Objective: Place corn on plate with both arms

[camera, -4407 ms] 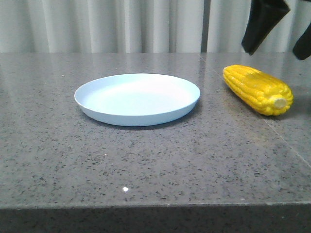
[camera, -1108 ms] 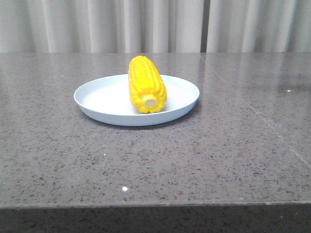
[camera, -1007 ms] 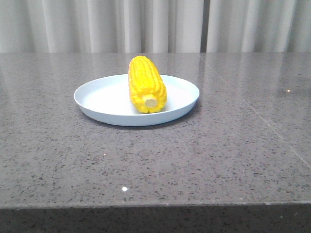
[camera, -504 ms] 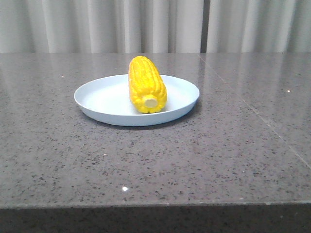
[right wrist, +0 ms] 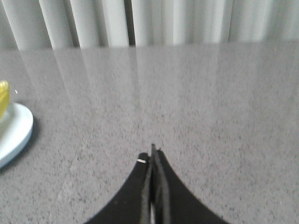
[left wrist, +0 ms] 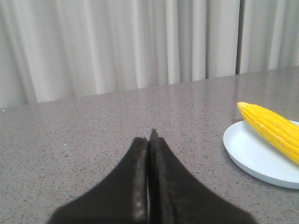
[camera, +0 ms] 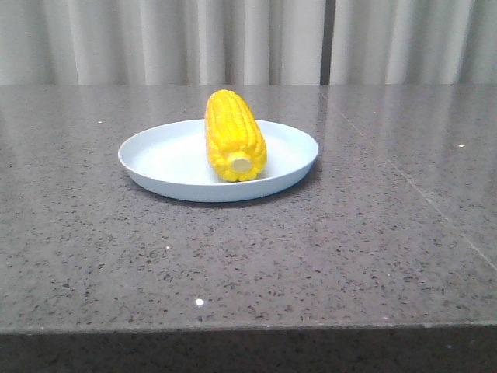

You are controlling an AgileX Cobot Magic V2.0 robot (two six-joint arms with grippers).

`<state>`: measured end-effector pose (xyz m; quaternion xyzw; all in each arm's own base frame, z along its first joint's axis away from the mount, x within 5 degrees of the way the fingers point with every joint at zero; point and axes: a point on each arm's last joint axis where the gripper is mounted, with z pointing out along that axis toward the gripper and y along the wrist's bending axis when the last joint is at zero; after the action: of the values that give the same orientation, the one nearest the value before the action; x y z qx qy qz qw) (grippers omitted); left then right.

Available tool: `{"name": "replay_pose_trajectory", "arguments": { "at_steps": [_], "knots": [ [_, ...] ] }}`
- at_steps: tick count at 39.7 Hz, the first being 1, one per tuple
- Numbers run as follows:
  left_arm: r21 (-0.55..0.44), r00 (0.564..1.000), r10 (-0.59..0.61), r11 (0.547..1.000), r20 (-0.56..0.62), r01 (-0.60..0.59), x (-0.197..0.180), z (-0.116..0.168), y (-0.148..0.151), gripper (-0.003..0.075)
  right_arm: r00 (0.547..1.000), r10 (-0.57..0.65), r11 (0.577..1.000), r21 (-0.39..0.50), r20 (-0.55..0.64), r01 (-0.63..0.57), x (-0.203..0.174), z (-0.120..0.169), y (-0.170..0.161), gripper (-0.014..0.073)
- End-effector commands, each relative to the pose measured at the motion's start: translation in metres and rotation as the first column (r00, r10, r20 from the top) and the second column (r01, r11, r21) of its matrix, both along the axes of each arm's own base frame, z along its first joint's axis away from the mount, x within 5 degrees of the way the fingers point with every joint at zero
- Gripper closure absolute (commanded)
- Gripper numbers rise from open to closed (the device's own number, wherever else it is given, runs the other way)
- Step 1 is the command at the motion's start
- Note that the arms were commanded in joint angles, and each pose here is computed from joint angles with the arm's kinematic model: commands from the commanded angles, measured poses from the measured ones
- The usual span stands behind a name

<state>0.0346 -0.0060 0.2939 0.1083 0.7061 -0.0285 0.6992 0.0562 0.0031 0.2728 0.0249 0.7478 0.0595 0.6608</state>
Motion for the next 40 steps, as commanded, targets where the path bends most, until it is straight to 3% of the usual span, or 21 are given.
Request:
{"name": "replay_pose_trajectory", "arguments": {
  "at_steps": [1,33,40],
  "knots": [
    [-0.019,0.996,-0.011,1.000,0.093,0.012,-0.001,0.015,0.000,0.0741,0.991,-0.006,1.000,-0.018,0.132,0.009,-0.002,0.018,-0.001,0.0664],
    [-0.017,0.996,-0.010,1.000,0.093,0.011,-0.001,0.015,0.000,0.0741,0.991,-0.006,1.000,-0.018,0.131,0.009,-0.002,0.017,-0.001,0.0664],
    [-0.015,0.996,0.006,1.000,0.084,-0.004,0.001,-0.004,0.000,0.0741,0.991,-0.006,1.000,-0.018,0.131,0.009,-0.002,0.017,-0.001,0.0664]
  ]
}}
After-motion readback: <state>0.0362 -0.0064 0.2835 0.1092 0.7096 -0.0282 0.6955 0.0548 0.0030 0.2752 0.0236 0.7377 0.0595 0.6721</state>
